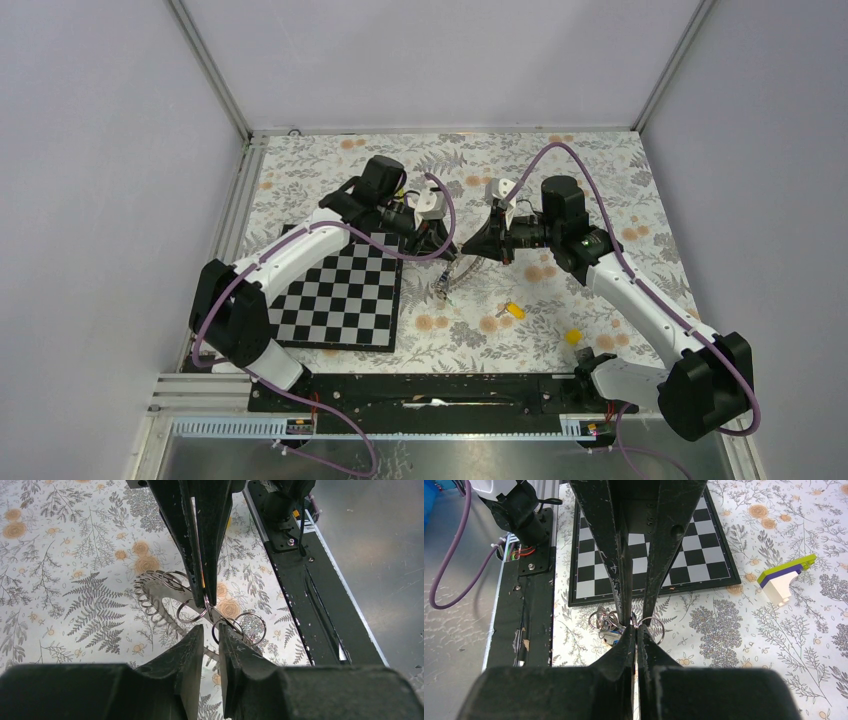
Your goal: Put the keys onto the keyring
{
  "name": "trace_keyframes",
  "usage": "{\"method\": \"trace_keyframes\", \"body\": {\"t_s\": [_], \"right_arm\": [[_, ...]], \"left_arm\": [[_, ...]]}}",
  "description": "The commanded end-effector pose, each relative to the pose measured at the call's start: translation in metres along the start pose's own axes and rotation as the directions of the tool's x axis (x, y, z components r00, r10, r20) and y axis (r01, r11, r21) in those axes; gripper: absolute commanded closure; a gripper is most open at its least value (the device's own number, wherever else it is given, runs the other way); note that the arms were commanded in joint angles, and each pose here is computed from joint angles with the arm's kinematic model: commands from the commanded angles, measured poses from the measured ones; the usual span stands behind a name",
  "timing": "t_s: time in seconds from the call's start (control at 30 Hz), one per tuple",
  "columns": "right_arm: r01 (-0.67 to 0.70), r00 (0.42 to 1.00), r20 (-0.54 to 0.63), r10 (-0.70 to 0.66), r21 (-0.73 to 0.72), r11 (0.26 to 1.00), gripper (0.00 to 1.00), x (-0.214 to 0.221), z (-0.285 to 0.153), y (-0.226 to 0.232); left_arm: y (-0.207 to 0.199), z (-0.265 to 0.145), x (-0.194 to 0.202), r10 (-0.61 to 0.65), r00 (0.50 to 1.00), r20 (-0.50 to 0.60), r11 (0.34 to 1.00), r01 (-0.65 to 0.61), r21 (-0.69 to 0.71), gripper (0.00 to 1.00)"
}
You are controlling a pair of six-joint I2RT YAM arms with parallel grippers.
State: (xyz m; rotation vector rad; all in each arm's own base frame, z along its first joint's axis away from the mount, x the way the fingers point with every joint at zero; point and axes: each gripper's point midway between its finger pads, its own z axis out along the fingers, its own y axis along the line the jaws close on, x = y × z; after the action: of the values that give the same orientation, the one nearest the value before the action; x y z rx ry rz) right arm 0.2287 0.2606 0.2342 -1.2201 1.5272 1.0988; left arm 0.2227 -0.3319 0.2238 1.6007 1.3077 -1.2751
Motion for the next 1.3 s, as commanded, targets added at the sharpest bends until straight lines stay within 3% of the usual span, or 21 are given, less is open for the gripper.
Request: {"method": "trace_keyframes", "body": {"t_s": [0.0, 0.37, 0.57, 0.7, 0.8, 0.9, 1.03, 1.17, 1.27], "right_arm": [[0.072, 0.996, 0.054, -0.072, -0.009, 0.997, 1.0, -0.016, 0.0, -0.001], [0.065, 0.997, 0.048, -0.065, 0.003, 0.998, 1.0, -0.012, 0.001, -0.005], [0.062, 0.997, 0.049, -0.063, 0.007, 0.998, 1.0, -0.012, 0.001, -0.006], [0.061, 0.997, 0.045, -0.062, 0.014, 0.998, 1.0, -0.011, 0.001, -0.007], [0.059, 0.997, 0.038, -0.06, 0.031, 0.998, 0.93, -0.008, 0.0, -0.01], [0.071, 0.997, 0.003, -0.072, 0.077, 0.994, 0.78, -0.002, -0.004, -0.016], [0.145, 0.989, -0.064, -0.137, 0.143, 0.979, 0.58, 0.005, -0.012, -0.025], [0.172, 0.984, -0.079, -0.162, 0.142, 0.975, 0.51, 0.004, -0.016, -0.023], [0.15, 0.988, -0.052, -0.145, 0.109, 0.983, 0.5, 0.002, -0.013, -0.017]], "left_arm": [[0.0, 0.0, -0.026, 0.054, 0.998, 0.045, 0.998, -0.055, 0.022, 0.76], [-0.001, 0.002, -0.033, 0.041, 0.996, 0.082, 0.999, -0.042, 0.015, 0.71], [-0.001, 0.005, -0.024, 0.024, 0.997, 0.073, 0.999, -0.026, 0.024, 0.8], [-0.001, 0.005, -0.023, 0.022, 0.997, 0.07, 1.0, -0.023, 0.019, 1.0], [0.0, 0.002, -0.023, 0.027, 0.998, 0.054, 1.0, -0.027, -0.011, 1.0], [0.006, -0.001, -0.014, 0.044, 0.999, -0.029, 0.996, -0.046, -0.082, 1.0], [0.017, -0.009, 0.007, 0.051, 0.972, -0.231, 0.984, -0.088, -0.154, 1.0], [0.022, -0.019, 0.015, 0.028, 0.92, -0.392, 0.978, -0.107, -0.179, 1.0], [0.023, -0.02, 0.01, 0.036, 0.898, -0.438, 0.974, -0.129, -0.185, 1.0]]}}
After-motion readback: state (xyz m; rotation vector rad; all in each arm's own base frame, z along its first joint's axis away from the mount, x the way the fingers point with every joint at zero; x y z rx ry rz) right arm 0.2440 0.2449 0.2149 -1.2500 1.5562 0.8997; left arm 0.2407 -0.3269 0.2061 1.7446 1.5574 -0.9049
